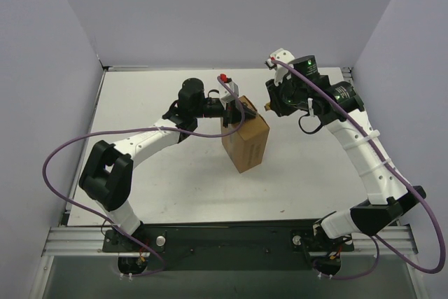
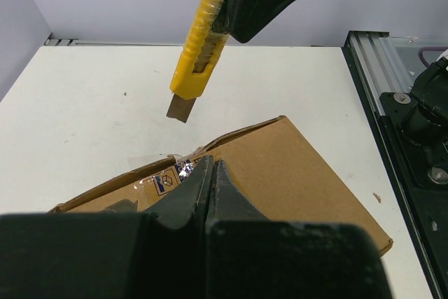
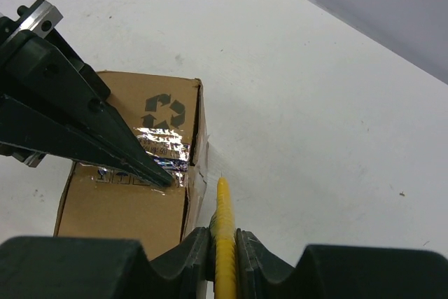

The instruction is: Unpack the express box

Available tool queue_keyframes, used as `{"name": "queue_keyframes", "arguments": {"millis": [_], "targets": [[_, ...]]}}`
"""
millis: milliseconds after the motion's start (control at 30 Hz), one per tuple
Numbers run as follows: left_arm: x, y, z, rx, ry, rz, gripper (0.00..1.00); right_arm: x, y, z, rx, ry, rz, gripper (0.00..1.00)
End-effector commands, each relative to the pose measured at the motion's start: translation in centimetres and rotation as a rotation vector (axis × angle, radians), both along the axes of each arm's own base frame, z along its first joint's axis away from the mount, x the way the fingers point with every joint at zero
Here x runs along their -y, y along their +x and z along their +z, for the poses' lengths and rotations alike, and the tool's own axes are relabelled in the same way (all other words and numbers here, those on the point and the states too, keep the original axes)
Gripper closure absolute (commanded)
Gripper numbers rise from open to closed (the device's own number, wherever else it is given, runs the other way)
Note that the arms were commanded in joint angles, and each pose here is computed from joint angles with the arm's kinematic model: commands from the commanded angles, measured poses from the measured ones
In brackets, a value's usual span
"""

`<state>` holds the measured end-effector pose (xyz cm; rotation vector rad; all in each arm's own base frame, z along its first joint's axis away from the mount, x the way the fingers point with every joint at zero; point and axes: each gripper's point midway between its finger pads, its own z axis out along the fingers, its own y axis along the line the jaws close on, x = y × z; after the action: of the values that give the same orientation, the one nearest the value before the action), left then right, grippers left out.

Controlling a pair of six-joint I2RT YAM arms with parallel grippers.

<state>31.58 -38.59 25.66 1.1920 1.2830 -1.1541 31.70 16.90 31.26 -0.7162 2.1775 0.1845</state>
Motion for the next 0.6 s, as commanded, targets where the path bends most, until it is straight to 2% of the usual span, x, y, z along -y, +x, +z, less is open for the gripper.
{"name": "queue_keyframes", "arguments": {"millis": [0, 567], "targets": [[-3.9, -4.0, -14.8, -0.493, 0.349, 0.014, 1.00, 0.3, 0.1, 2.5, 0.077, 0.013, -0.012, 1.00], [-3.7, -3.9, -14.8, -0.499, 0.348, 0.013, 1.00, -2.8, 0.1, 2.4, 0.060, 0.088, 0.062, 1.00]]}}
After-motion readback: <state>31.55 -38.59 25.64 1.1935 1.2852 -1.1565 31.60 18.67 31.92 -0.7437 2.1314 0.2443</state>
